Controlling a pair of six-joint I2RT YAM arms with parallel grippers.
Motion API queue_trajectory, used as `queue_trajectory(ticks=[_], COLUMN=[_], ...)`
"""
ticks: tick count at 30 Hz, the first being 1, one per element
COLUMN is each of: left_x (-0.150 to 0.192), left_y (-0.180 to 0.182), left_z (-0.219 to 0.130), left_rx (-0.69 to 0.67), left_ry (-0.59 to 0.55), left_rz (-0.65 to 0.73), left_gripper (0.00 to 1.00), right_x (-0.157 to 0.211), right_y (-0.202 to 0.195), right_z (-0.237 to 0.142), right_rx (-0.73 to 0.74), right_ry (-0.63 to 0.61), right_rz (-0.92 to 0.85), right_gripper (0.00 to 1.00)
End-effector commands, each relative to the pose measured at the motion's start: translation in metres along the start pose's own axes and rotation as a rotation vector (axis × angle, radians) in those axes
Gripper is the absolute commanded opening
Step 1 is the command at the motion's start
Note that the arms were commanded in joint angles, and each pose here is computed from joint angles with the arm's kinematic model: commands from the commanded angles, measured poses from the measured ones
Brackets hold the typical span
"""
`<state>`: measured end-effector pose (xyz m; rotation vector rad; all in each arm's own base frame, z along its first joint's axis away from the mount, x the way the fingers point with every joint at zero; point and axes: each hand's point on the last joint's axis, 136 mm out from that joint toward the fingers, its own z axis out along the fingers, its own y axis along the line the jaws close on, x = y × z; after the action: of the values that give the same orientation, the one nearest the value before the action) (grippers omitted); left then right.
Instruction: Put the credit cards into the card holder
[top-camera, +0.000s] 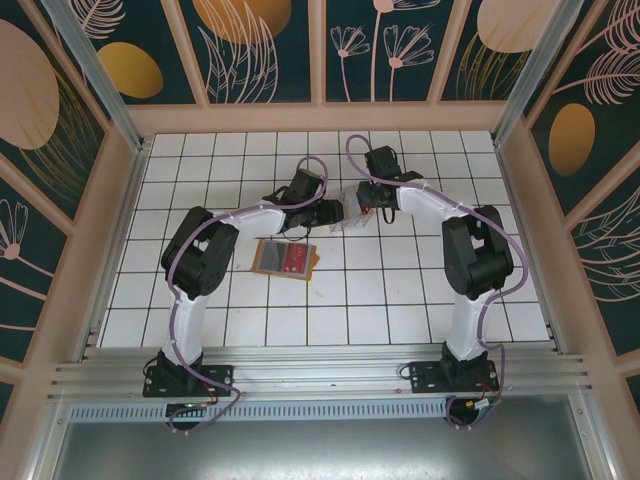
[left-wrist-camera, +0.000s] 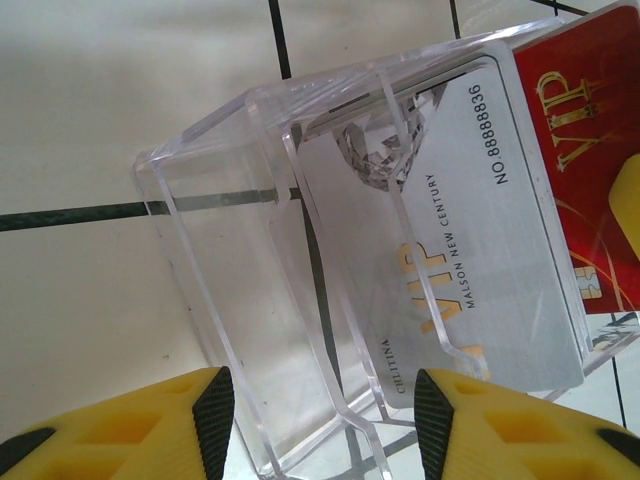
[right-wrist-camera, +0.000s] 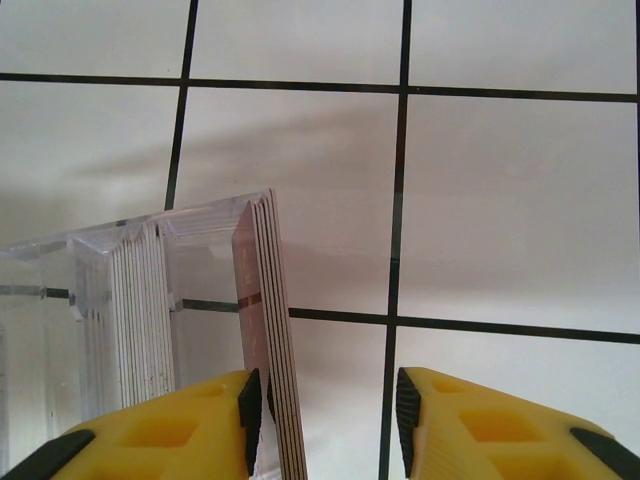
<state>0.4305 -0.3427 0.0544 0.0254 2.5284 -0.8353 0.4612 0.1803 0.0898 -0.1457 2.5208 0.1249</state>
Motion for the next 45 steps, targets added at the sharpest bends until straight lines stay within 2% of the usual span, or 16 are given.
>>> queue_trajectory(ticks=[1,6,19,21,23,25,29,37,45], left_x=[0.0,0.0,-0.001,-0.002,-0.002,-0.001,-0.002,0.0,0.01], left_y=[-0.001,-0.001,-0.005,-0.005,-0.005,-0.006,-0.007,-0.003,0.007], left_z=[0.005,0.006,0.006,0.006,0.006,0.006,0.006,0.015,0.025], left_rx=[0.015,0.019,0.034,0.034,0.036,0.04,0.043,0.038,0.022], left_ry=[0.0,0.001,0.002,0.001,0.001,0.003,0.001,0.014,0.038], left_rz=[-0.002,-0.003,-0.008,-0.009,-0.009,-0.01,-0.011,-0.013,-0.022], left_gripper=[0.54,0.53,0.53,0.53,0.53,0.53,0.53,0.53,0.53], right_x=[-0.011,-0.01,-0.015,-0.016,-0.017,-0.016,-0.012,0.001,0.0], right_y=[0.0,0.003,0.007,0.008,0.007,0.006,0.002,0.003,-0.002], right_z=[-0.012,-0.012,-0.02,-0.023,-0.023,-0.02,-0.015,0.006,0.007], right_rx=[0.01,0.007,-0.006,-0.008,-0.007,0.005,0.029,0.051,0.077], right_ry=[-0.021,-0.019,-0.045,-0.051,-0.05,-0.045,-0.024,0.048,0.045], right_rz=[-0.019,-0.033,-0.057,-0.055,-0.056,-0.061,-0.069,-0.094,-0.094], right_gripper=[0.4,0.27,0.09,0.09,0.13,0.29,0.43,0.48,0.47])
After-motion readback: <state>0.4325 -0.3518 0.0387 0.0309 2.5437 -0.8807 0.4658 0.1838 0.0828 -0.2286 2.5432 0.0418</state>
